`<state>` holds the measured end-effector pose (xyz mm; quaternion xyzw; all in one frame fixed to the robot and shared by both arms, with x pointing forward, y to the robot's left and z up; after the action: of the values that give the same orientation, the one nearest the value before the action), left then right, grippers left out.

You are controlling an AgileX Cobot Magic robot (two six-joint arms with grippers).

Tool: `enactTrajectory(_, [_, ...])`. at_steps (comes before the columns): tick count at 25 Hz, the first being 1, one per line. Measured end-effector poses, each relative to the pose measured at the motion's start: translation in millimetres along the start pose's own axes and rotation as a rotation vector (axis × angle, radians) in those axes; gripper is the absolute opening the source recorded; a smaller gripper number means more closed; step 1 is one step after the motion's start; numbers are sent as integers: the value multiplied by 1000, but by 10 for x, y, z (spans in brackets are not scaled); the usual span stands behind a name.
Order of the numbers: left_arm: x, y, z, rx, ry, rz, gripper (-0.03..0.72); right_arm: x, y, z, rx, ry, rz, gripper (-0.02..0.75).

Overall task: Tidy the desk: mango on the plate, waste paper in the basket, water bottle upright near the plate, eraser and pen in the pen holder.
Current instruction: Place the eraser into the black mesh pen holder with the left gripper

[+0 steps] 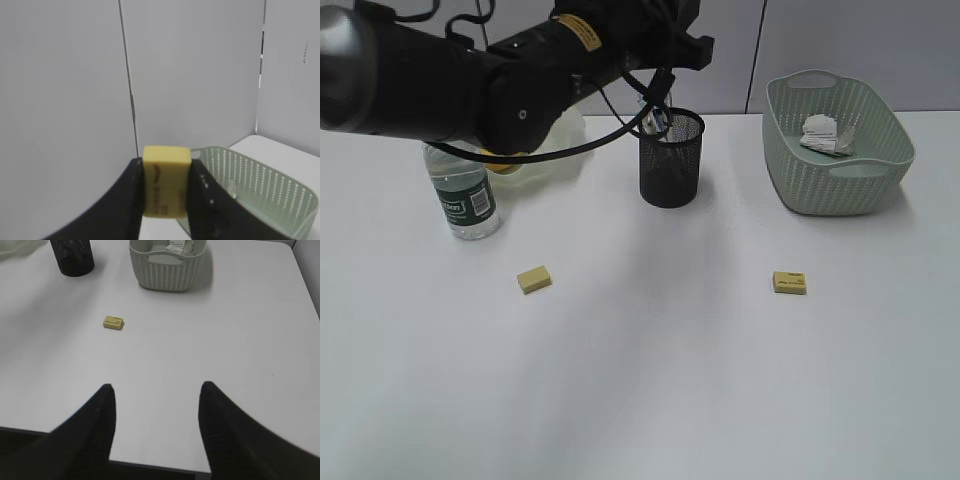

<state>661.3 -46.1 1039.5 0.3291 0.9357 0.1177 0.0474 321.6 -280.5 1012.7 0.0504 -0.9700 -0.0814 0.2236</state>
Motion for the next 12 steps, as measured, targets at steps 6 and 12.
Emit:
enactTrajectory(6, [-283,82,318,59,25,-49,202,0,0,2,0,1,0,427])
enactTrajectory(12, [-498,24,665,100,62,-58,202,0,0,0,0,0,0,427])
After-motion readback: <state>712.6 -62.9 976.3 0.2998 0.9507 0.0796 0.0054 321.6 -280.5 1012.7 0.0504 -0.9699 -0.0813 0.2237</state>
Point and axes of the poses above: a point on each arm's last joint axis where the gripper is mounted, x pointing back along that axis away from the gripper, y along the wrist's bending axis when the last joint is at zero, z = x × y, the point moved 10 cm from there along -x, pointing out along that axis toward the gripper, and after that the axes turned 13 degrees about -x, right-handed, at the moved point
